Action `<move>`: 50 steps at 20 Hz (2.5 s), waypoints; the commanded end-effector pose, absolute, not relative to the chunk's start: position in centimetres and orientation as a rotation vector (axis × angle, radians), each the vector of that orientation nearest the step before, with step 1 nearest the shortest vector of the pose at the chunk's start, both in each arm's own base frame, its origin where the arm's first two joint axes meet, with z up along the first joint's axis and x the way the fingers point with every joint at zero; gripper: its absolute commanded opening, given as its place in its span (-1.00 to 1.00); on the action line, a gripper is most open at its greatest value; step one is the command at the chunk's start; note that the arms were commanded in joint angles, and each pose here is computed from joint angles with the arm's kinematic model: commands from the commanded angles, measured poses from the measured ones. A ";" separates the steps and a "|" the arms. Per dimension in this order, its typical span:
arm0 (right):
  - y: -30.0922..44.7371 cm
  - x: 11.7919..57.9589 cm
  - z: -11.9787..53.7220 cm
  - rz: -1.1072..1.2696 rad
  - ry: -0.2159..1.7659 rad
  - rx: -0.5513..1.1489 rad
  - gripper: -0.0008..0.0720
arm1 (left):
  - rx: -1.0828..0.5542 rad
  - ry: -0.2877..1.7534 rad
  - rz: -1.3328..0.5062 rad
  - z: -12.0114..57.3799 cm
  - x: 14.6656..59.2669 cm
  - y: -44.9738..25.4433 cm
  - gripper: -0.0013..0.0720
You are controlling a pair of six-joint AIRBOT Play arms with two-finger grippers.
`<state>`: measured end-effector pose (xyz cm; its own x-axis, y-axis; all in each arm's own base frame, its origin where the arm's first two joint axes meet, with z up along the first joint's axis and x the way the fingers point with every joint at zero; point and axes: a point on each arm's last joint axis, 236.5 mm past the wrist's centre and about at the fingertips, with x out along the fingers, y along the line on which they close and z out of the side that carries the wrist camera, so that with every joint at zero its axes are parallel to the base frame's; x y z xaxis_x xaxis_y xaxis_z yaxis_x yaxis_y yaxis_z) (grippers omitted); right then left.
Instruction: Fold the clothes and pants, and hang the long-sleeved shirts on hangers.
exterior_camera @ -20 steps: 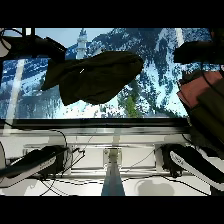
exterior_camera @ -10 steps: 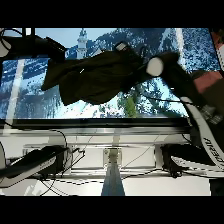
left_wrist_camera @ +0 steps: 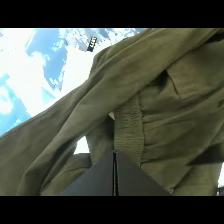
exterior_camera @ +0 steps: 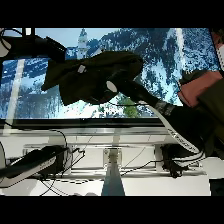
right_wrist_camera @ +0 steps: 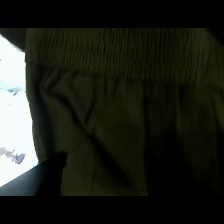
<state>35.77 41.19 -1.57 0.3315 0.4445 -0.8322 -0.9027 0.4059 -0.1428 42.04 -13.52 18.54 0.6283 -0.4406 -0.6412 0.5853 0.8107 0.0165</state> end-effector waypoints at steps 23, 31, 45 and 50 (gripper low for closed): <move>49.9 35.3 -9.5 1.259 0.549 -1.007 -0.20 | -0.151 0.899 0.110 15.2 38.8 9.4 -0.90; 49.0 36.2 -10.5 1.234 0.562 -1.046 -0.63 | -0.156 0.912 0.108 14.7 39.0 9.5 -0.90; 26.8 47.0 9.9 0.609 0.892 -0.484 -0.89 | -0.203 1.148 -0.155 7.0 35.2 4.8 -0.91; 12.5 46.6 11.0 0.420 1.018 -0.224 -0.89 | -0.590 1.168 -0.374 1.8 31.1 -0.3 -0.91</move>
